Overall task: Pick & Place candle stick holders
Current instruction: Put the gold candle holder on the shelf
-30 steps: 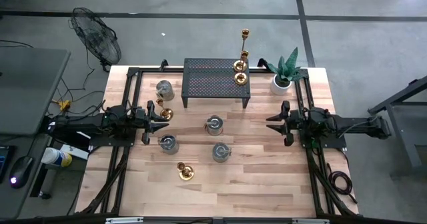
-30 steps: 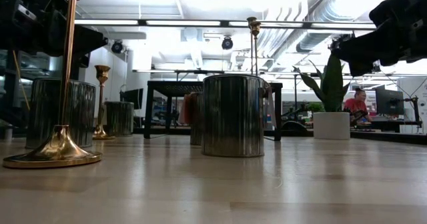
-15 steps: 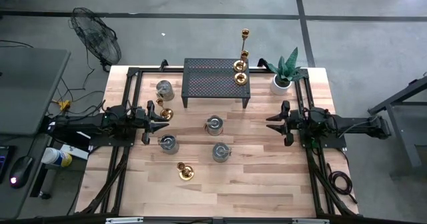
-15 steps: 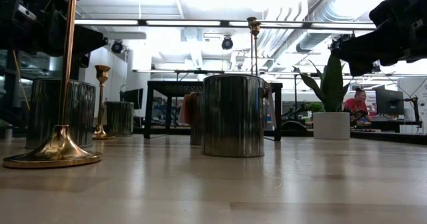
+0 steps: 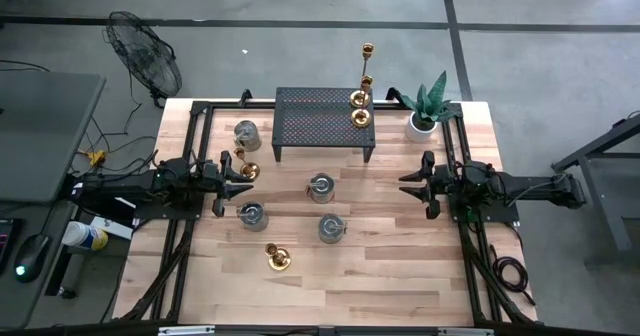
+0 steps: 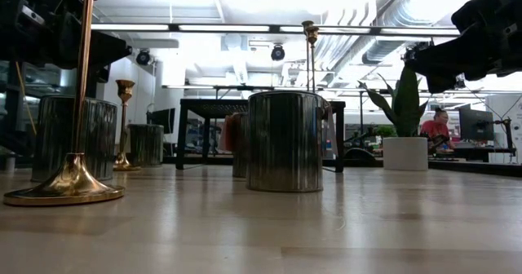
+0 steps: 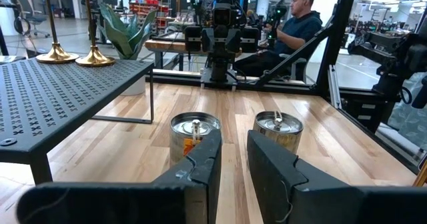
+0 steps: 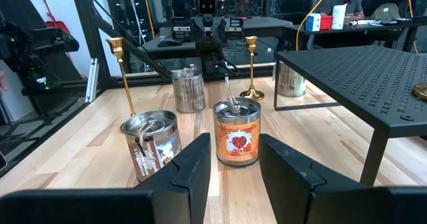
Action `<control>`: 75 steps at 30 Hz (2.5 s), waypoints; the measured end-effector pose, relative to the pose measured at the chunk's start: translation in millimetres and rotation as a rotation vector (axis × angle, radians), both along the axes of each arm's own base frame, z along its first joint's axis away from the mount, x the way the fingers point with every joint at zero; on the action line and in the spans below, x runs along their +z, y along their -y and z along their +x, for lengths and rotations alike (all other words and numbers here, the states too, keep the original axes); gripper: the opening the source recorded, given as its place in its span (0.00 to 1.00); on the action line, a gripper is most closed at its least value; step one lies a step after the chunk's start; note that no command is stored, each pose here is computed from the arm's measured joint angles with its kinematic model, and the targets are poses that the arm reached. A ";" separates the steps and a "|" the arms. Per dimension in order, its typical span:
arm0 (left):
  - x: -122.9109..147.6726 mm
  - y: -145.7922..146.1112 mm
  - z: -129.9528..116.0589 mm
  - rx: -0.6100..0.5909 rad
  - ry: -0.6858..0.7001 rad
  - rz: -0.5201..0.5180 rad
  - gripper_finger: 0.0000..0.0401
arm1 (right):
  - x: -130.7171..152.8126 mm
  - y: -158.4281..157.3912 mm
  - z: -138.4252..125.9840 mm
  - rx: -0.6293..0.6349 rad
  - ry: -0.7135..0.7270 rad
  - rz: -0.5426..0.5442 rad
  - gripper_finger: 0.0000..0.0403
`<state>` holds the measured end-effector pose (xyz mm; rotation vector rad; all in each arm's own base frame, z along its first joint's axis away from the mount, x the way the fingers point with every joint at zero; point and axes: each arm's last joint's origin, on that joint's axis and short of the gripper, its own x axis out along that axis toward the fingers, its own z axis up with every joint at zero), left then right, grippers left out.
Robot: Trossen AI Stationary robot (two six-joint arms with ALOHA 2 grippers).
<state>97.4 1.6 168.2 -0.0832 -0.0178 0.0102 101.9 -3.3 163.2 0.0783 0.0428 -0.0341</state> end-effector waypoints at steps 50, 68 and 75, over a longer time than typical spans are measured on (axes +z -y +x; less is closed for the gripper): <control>53.8 -15.3 -13.1 0.575 -0.365 0.019 0.58 | 0.1 0.0 0.0 0.001 0.001 0.000 0.29; 44.2 -17.3 2.7 0.662 -0.482 0.006 0.58 | 0.0 0.0 0.0 0.000 0.000 0.000 0.29; 46.2 -16.3 5.1 0.618 -0.453 -0.017 0.58 | 0.0 0.0 0.0 0.000 0.000 0.000 0.29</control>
